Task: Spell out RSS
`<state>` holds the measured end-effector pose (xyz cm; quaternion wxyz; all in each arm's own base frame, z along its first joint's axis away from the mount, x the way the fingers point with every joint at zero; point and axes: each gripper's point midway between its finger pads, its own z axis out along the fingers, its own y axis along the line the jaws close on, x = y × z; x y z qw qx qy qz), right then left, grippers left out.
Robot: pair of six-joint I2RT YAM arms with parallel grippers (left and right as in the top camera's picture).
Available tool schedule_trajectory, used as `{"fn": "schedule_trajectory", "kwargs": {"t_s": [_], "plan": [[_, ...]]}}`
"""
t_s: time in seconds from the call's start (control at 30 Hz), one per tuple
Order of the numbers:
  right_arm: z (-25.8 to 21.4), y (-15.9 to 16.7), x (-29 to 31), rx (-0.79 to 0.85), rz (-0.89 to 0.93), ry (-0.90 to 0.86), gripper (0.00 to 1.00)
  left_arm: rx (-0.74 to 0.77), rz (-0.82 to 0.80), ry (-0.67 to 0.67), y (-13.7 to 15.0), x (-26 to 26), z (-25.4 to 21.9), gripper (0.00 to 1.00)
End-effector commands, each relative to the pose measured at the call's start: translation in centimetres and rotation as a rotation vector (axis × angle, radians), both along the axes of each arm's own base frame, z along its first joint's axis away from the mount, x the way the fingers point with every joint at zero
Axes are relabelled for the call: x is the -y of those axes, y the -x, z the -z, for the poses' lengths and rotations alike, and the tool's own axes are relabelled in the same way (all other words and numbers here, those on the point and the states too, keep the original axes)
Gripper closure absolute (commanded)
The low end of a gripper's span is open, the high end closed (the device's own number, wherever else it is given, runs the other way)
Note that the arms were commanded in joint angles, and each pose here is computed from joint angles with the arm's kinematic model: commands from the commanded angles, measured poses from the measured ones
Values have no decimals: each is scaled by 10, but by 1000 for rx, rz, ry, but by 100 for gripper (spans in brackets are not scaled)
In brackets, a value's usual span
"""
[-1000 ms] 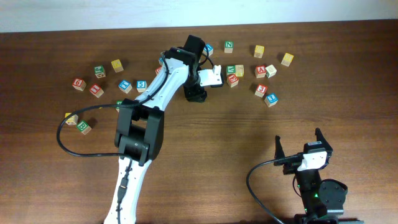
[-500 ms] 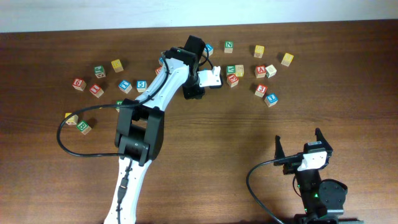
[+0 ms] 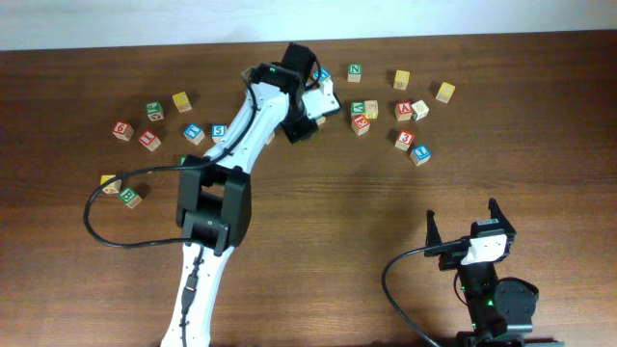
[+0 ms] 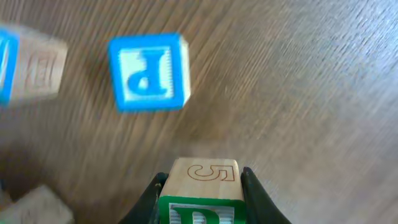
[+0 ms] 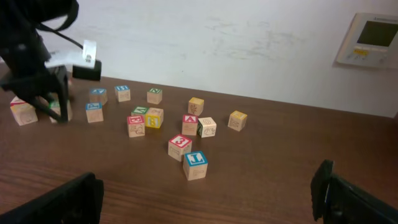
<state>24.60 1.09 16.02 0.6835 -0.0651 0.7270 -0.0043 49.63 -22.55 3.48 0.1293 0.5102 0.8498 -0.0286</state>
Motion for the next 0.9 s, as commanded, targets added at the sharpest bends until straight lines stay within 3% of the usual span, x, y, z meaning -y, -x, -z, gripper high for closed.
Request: {"fn": "schedule_trajectory", "kwargs": {"t_s": [0.0, 0.1, 0.2, 0.43, 0.57, 0.67, 0.87], "plan": [[2, 0, 0, -4, 0, -11, 2, -97, -379, 35, 4, -11, -10, 100], [2, 0, 0, -4, 1, -11, 2, -193, -557, 8, 24, -20, -7, 100], [2, 0, 0, -4, 0, -11, 2, -183, -729, -74, 31, -42, -14, 100], [2, 0, 0, -4, 1, -11, 2, -127, -755, -6, 49, -34, -83, 100], [2, 0, 0, -4, 0, -11, 2, -23, -753, 62, 57, -40, -111, 100], [2, 0, 0, -4, 0, -11, 2, 28, -823, 133, 71, -63, -96, 100], [2, 0, 0, -4, 1, -11, 2, -47, -1114, 166, 89, -72, -45, 100]]}}
